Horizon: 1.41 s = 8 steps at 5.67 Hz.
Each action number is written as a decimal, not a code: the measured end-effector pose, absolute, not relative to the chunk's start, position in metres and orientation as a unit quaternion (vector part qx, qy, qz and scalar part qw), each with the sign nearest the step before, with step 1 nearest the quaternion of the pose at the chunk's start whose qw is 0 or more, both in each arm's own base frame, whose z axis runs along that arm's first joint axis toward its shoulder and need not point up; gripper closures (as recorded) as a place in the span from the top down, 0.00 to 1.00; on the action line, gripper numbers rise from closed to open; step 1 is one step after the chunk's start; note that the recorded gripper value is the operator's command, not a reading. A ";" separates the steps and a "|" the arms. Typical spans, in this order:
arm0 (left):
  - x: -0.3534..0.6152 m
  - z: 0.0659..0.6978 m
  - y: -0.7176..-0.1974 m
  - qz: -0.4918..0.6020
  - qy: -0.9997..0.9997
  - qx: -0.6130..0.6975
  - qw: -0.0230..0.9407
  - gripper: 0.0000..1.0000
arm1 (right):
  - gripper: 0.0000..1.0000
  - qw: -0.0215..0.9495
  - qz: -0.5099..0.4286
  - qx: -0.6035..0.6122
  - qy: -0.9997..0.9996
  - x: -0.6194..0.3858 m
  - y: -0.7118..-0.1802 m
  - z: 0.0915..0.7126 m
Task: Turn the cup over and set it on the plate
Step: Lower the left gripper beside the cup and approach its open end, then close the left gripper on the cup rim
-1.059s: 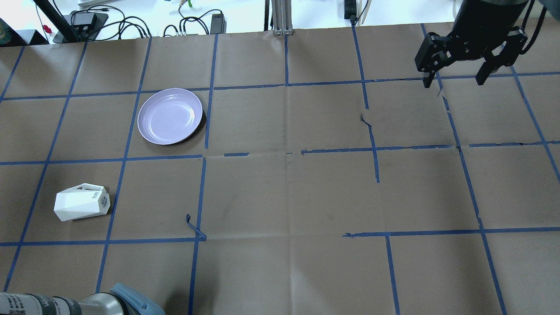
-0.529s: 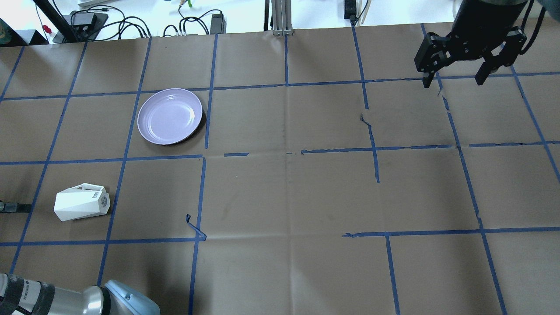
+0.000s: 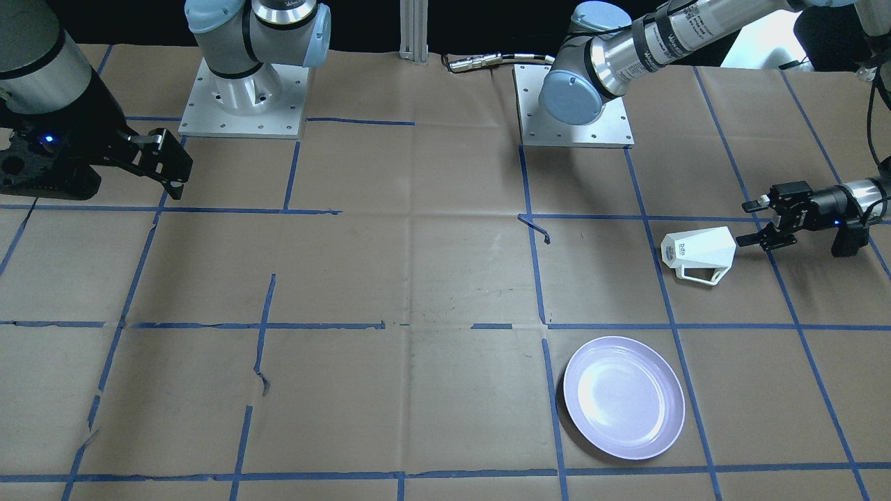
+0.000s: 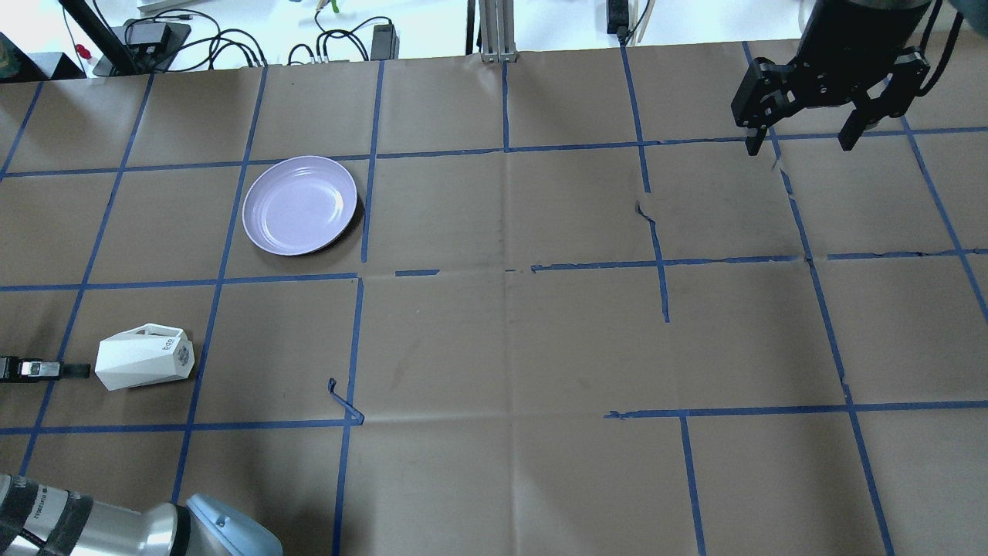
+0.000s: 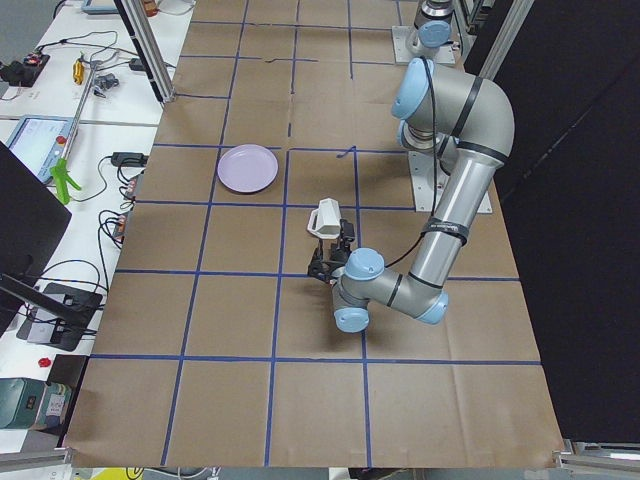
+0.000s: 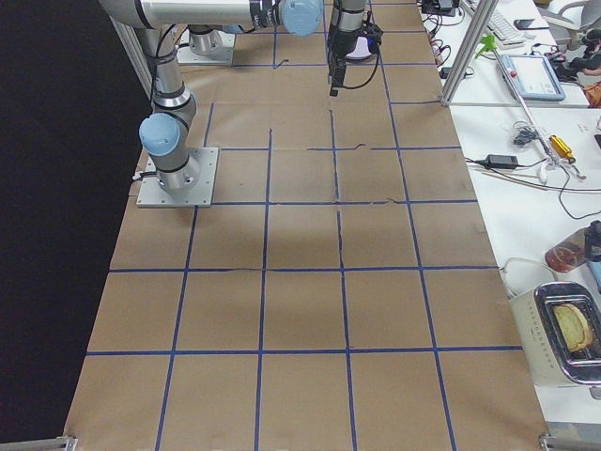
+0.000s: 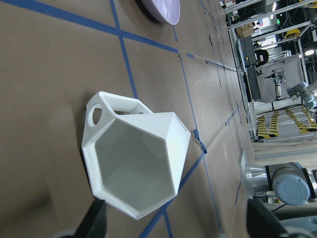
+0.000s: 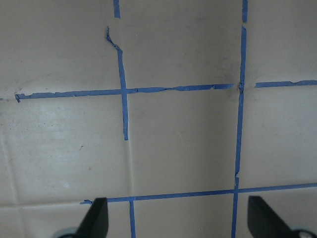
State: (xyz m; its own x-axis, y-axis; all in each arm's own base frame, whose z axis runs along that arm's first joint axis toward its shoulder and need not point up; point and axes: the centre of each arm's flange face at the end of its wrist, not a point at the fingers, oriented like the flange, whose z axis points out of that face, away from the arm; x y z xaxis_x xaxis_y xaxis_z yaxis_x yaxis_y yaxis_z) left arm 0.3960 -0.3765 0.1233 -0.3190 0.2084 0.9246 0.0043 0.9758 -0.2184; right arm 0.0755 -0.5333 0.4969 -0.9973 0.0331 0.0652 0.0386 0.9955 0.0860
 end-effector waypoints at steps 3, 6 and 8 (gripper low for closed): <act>0.383 0.109 -0.380 0.092 -0.775 -0.030 0.624 0.99 | 1.00 0.032 -0.043 -0.018 -0.998 0.075 -0.533 0.497; 0.369 0.104 -0.392 0.098 -0.755 -0.001 0.648 0.91 | 1.00 0.032 -0.043 -0.018 -0.998 0.075 -0.533 0.497; 0.364 0.104 -0.397 0.097 -0.751 0.003 0.653 0.27 | 1.00 0.032 -0.043 -0.018 -0.998 0.075 -0.533 0.497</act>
